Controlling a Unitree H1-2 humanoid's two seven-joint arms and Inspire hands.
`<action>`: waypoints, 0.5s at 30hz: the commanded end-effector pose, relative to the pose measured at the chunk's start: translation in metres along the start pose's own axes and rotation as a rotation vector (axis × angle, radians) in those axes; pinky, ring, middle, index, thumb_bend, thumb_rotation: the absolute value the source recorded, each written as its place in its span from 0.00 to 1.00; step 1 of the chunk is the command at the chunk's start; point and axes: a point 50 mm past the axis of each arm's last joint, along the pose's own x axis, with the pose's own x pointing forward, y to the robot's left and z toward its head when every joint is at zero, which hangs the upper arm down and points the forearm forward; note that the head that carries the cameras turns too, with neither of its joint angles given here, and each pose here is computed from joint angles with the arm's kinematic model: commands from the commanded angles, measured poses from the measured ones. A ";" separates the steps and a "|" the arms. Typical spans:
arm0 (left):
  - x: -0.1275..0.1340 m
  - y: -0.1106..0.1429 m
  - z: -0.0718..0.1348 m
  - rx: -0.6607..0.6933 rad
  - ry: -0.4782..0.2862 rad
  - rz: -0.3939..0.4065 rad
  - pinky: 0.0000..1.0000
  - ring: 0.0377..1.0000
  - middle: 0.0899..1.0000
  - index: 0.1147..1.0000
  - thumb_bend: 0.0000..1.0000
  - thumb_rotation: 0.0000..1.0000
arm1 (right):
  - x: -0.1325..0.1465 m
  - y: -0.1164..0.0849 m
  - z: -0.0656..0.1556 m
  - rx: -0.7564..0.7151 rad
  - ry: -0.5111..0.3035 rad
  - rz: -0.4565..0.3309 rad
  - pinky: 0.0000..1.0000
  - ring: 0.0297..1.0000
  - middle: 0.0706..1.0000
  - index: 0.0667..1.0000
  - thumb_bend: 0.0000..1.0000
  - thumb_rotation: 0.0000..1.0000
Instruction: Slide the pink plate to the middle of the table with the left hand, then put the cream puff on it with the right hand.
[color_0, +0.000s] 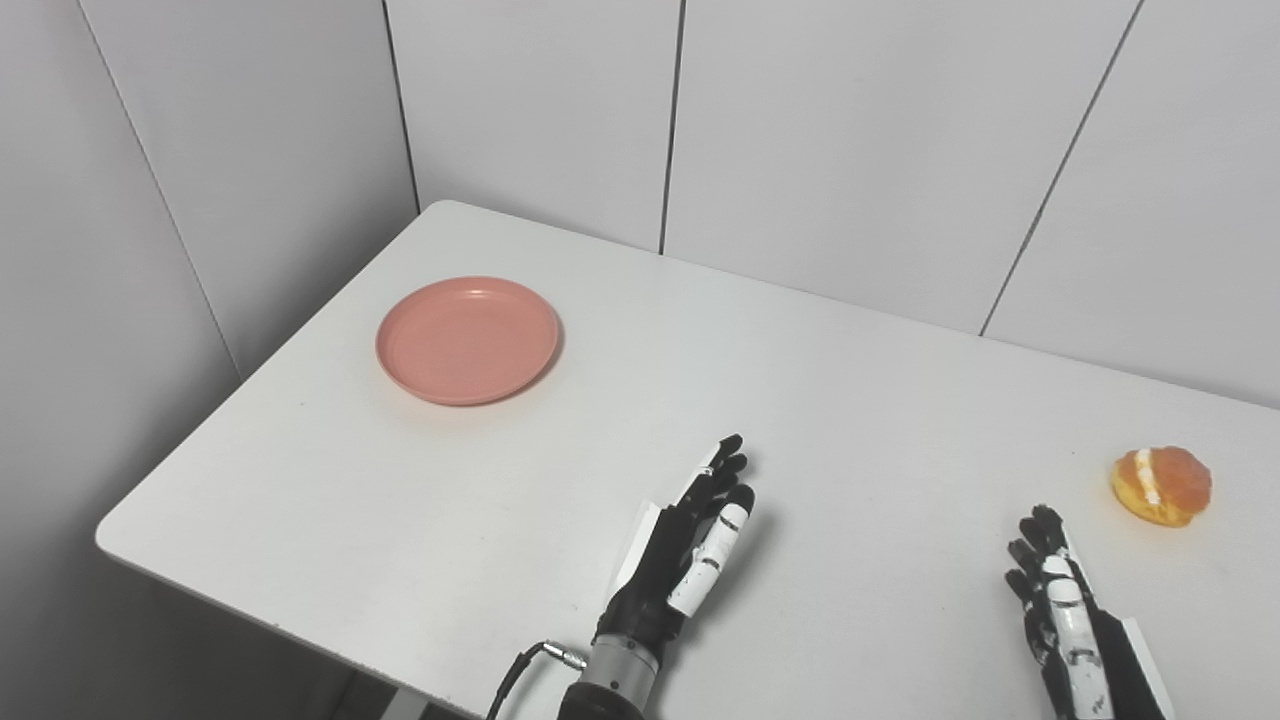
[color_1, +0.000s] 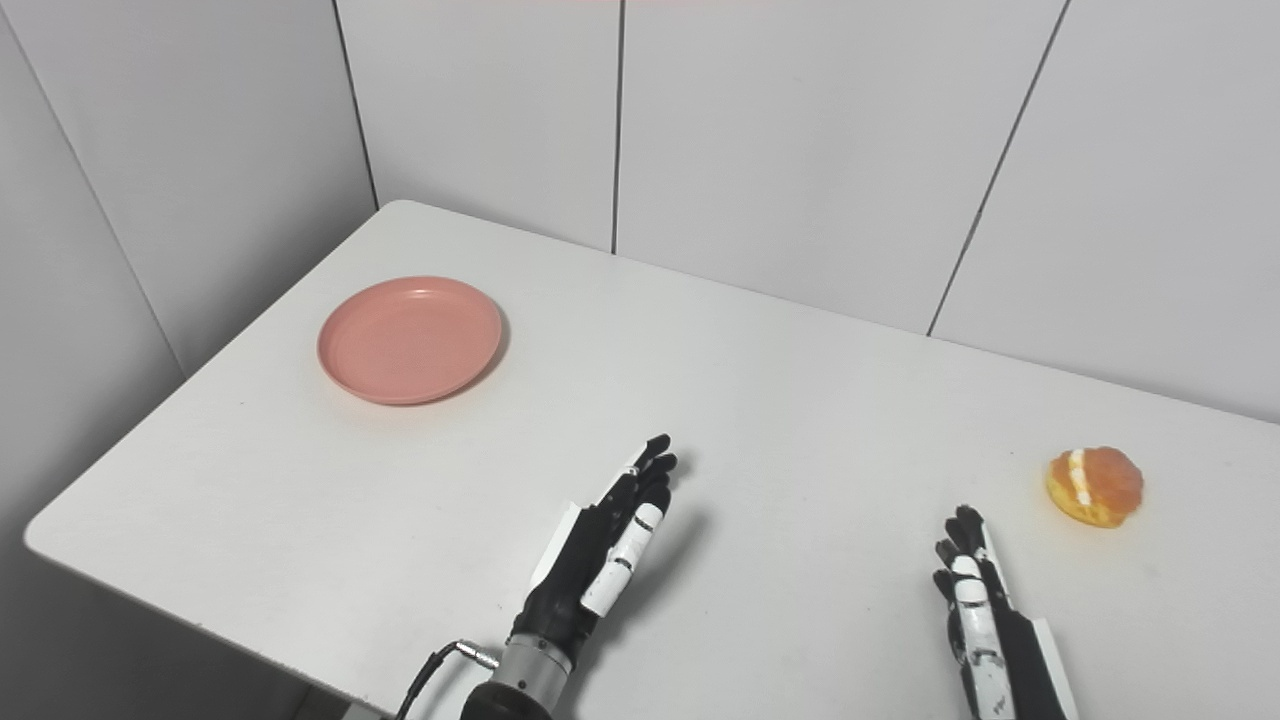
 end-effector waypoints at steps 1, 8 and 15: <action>-0.001 -0.010 0.003 -0.008 -0.010 -0.006 0.89 0.92 0.92 0.91 0.55 1.00 | 0.005 -0.001 0.018 -0.015 -0.101 0.011 1.00 1.00 1.00 1.00 0.05 1.00; 0.001 -0.012 0.000 -0.009 -0.009 -0.010 0.90 0.93 0.92 0.92 0.55 1.00 | 0.005 0.000 0.020 -0.005 -0.096 0.024 1.00 1.00 1.00 1.00 0.01 1.00; 0.001 -0.014 0.001 -0.012 -0.012 -0.008 0.90 0.93 0.92 0.92 0.55 1.00 | 0.005 0.001 0.023 -0.001 -0.110 0.019 1.00 1.00 1.00 1.00 0.00 1.00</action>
